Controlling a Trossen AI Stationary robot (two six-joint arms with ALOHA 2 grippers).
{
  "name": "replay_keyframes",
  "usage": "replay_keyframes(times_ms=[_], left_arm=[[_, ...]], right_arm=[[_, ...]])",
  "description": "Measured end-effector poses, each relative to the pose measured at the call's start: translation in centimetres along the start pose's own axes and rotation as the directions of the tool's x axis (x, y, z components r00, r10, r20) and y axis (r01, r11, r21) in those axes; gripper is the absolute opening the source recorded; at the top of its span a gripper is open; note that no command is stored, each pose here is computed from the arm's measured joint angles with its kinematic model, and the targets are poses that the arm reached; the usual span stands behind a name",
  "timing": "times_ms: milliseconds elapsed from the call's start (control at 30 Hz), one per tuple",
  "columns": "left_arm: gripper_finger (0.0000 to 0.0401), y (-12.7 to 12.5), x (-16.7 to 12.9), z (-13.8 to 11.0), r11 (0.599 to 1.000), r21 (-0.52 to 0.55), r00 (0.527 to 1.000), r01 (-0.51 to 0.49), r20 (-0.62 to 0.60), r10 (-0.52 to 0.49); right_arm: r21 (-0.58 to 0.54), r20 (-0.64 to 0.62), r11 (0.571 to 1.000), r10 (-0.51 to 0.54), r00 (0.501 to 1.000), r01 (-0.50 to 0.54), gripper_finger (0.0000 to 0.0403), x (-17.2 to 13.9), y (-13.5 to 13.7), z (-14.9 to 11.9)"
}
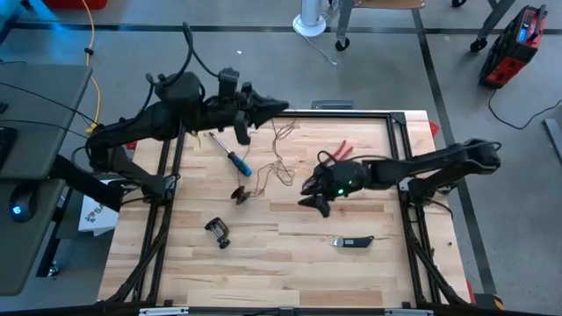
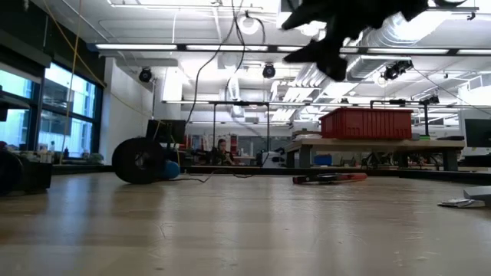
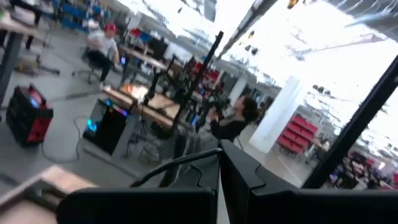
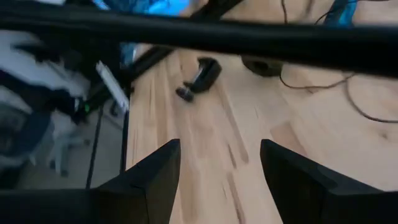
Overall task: Coil cords
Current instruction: Uncoil the black wire from the black spool
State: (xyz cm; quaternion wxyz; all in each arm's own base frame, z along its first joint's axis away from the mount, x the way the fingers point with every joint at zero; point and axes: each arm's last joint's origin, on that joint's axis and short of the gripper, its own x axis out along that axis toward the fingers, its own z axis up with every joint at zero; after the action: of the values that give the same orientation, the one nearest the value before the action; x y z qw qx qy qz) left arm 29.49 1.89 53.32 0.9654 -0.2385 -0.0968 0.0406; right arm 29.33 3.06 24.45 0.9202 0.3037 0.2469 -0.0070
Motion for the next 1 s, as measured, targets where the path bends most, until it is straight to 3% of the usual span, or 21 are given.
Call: replay_keyframes(times_ms=[233, 367, 500, 567, 767, 1000], left_arm=[[0.0, 0.2, 0.9, 0.8, 1.0, 0.017, 1.0, 0.009, 0.019, -0.009], [0.0, 0.5, 0.9, 1.0, 1.0, 0.02, 0.999, -0.004, 0.032, 0.003], [0.0, 0.6, 0.9, 1.1, 1.0, 0.02, 0.999, -0.008, 0.038, 0.007], [0.0, 0.5, 0.9, 1.1, 1.0, 0.019, 0.999, -0.007, 0.039, 0.006], [0.0, 0.5, 0.9, 1.1, 1.0, 0.02, 0.999, -0.005, 0.041, 0.004], [0.0, 0.5, 0.5, 1.3, 1.0, 0.019, 0.999, -0.01, 0.03, 0.009]], right_arm=[[0.07, 0.17, 0.993, -0.104, 0.98, 0.093, 0.0216, 5.3, -1.6, -0.9], [0.109, 0.188, 0.99, -0.107, 0.976, 0.088, 0.0216, 8.3, -2.0, -1.4], [0.117, 0.223, 0.974, -0.215, 0.951, 0.192, 0.0216, 10.8, -2.2, -2.0], [0.116, 0.251, 0.974, -0.219, 0.943, 0.196, 0.0216, 11.9, -1.9, -1.5], [0.035, 0.258, 0.973, -0.229, 0.939, 0.228, 0.0216, 15.1, -1.1, -0.2], [-0.037, 0.228, 0.913, -0.388, 0.893, 0.407, 0.0193, 15.4, -0.9, 0.9]])
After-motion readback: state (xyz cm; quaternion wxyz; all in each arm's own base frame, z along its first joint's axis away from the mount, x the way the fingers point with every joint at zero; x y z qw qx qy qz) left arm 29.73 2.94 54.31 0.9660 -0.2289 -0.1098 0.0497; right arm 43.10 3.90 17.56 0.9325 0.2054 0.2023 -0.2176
